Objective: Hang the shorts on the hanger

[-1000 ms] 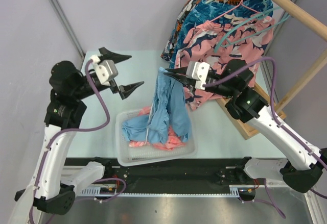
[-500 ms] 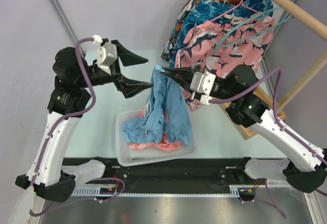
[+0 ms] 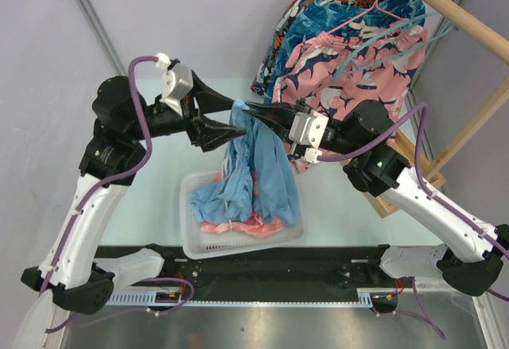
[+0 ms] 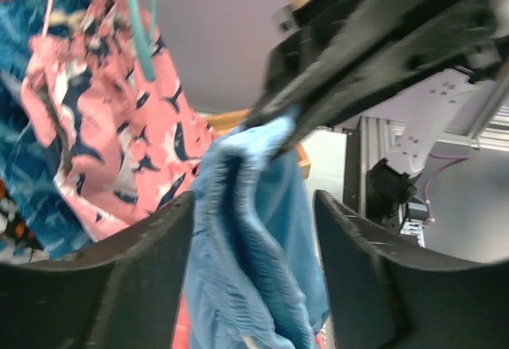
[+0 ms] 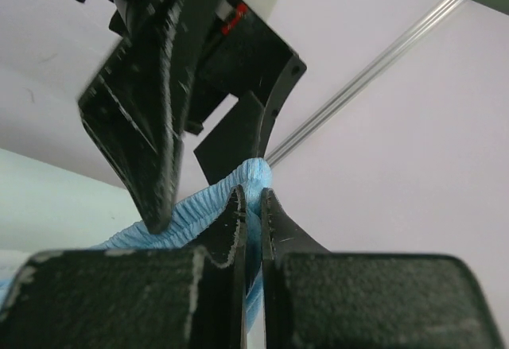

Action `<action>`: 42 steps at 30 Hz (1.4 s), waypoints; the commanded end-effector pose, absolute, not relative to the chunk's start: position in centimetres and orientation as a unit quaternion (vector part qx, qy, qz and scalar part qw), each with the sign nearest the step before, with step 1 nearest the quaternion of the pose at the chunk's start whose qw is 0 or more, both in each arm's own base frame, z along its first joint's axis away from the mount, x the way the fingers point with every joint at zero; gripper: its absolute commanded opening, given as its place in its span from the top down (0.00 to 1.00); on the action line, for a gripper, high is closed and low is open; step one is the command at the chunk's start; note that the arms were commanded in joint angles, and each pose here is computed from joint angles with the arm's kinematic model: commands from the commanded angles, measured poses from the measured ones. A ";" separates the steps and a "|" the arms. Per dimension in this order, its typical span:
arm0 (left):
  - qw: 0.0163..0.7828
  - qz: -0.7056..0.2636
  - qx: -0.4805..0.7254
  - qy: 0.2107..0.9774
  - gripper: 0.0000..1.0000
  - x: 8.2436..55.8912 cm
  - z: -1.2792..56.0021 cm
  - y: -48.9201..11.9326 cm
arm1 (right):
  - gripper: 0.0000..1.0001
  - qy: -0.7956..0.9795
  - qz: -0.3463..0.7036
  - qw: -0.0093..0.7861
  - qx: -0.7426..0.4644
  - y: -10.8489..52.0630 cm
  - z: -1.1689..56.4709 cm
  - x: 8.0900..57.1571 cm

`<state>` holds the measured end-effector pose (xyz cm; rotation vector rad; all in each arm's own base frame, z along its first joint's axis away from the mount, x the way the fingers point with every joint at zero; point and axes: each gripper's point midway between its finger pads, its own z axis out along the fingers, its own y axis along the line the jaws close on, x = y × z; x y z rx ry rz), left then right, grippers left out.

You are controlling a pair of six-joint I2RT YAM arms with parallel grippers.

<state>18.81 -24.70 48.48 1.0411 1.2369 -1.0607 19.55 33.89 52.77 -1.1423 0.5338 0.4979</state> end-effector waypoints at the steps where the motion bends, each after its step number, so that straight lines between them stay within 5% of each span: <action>1: 0.567 -0.441 0.406 0.565 0.41 20.5 48.3 -24.7 | 1.00 0.198 0.211 0.822 -0.490 33.2 56.5 19.3; 7: 0.562 -0.437 0.354 0.606 0.99 22.2 47.0 -24.4 | 0.96 0.225 0.222 0.822 -0.473 34.5 55.5 21.7; 11: 0.561 -0.440 0.240 0.659 1.00 25.6 46.5 -22.2 | 0.50 0.269 0.212 0.829 -0.442 34.8 54.9 24.1; 15: 0.579 -0.394 0.094 0.707 0.99 29.8 45.8 -19.1 | 0.30 0.351 0.198 0.826 -0.395 33.0 54.1 26.3; 22: 0.545 -0.332 -0.118 0.761 1.00 34.2 42.0 -15.5 | 0.28 0.482 0.221 0.709 -0.466 33.4 44.2 24.8; 26: 0.519 -0.305 -0.194 0.775 1.00 35.7 39.0 -14.2 | 0.16 0.532 0.198 0.646 -0.510 34.9 35.6 23.1; 31: 0.502 -0.282 -0.243 0.781 1.00 36.4 36.1 -13.3 | 0.12 0.547 0.172 0.633 -0.520 38.1 31.2 21.8; 42: 0.408 -0.304 -0.321 0.799 1.00 37.5 29.3 -11.6 | 0.18 0.494 0.157 0.628 -0.580 45.7 23.6 18.7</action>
